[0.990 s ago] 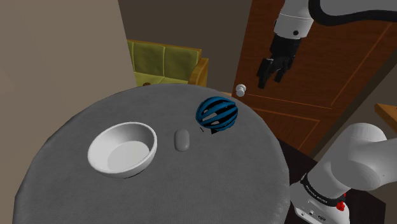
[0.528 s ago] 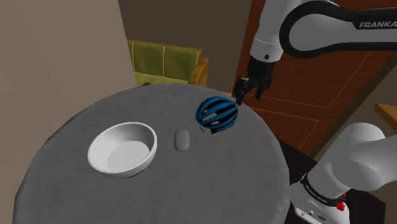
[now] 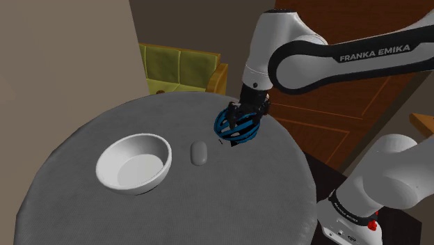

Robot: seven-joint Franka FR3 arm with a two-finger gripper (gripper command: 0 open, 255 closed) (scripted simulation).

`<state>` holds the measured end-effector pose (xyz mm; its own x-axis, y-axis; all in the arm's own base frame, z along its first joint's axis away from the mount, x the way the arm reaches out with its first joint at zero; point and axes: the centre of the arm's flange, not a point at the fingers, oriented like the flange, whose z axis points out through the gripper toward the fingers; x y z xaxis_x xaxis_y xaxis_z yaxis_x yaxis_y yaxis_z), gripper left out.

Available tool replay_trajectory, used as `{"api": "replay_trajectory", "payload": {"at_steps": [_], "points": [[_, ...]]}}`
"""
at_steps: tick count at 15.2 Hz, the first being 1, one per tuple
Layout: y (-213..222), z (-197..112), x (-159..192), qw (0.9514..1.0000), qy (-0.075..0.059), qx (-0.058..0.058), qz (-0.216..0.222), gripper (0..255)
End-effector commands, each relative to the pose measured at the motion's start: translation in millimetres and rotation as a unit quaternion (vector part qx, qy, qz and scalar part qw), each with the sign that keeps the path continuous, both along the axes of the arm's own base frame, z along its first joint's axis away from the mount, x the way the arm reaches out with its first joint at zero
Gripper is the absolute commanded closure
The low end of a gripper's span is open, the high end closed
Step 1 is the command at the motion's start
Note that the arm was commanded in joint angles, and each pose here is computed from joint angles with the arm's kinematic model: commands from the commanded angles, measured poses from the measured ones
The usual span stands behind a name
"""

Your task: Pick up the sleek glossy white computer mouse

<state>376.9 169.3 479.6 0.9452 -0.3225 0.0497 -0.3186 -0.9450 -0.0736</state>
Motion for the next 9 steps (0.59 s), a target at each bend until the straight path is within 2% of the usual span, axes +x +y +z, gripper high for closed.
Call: {"api": "replay_trajectory", "payload": {"at_steps": [1, 9], "points": [[17, -16, 8, 0.9999, -0.004, 0.005, -0.012, 0], [86, -71, 56, 0.9979, -0.017, 0.023, -0.058, 0]]}}
